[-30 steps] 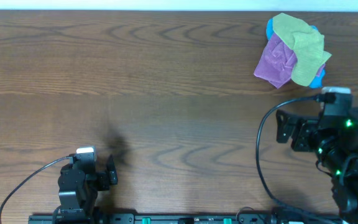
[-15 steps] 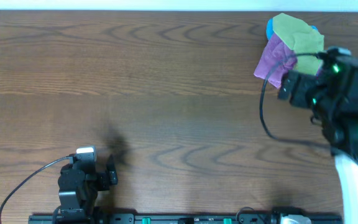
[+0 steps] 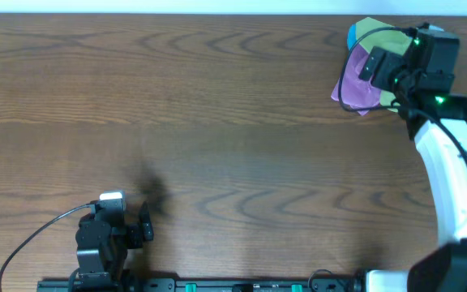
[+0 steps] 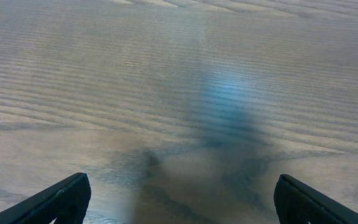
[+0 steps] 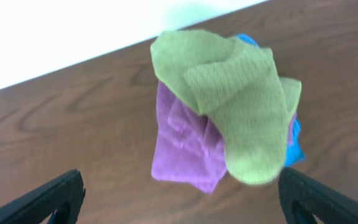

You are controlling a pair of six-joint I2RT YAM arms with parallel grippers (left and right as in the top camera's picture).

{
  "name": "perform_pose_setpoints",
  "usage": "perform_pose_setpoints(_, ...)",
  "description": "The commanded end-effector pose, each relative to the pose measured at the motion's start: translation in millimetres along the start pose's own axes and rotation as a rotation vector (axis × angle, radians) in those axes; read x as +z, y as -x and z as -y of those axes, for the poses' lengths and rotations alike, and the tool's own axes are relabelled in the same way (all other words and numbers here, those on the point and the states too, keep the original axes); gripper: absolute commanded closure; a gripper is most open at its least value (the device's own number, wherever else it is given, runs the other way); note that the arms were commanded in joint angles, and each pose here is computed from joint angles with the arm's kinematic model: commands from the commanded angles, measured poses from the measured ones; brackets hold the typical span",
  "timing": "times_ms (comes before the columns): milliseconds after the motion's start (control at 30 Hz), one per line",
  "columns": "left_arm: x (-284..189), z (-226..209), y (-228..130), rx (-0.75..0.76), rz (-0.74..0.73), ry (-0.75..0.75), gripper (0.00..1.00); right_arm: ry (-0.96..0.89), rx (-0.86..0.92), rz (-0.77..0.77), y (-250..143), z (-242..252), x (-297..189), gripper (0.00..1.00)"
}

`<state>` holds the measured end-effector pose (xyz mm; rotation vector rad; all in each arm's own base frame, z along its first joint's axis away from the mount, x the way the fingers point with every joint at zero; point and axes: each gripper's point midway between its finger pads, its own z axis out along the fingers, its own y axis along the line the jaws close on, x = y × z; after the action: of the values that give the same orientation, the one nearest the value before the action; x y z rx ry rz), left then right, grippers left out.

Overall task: Fold the cloth
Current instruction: 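Reach the right gripper to the cloth pile at upper right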

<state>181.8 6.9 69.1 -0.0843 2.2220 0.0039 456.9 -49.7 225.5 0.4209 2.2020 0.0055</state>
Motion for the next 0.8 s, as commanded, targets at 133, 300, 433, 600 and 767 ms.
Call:
perform_pose_setpoints(133,4,-3,-9,0.013,-0.025,0.015,0.05,-0.019,0.011,0.101,25,2,32,0.01)
perform_pose_setpoints(300,4,-3,-9,0.013,-0.025,0.015,0.05,-0.006,0.012,0.1,14,-1,77,0.01)
perform_pose_setpoints(433,4,-3,-9,0.013,-0.025,0.015,0.05,-0.012,0.012,0.088,-1,2,111,0.03)
perform_pose_setpoints(600,4,-3,-9,0.013,-0.025,0.015,0.05,-0.063,0.02,0.122,-4,13,134,0.09)
perform_pose_setpoints(767,4,-3,-9,0.013,-0.025,0.015,0.05,-0.078,0.083,0.127,-8,27,147,0.21)
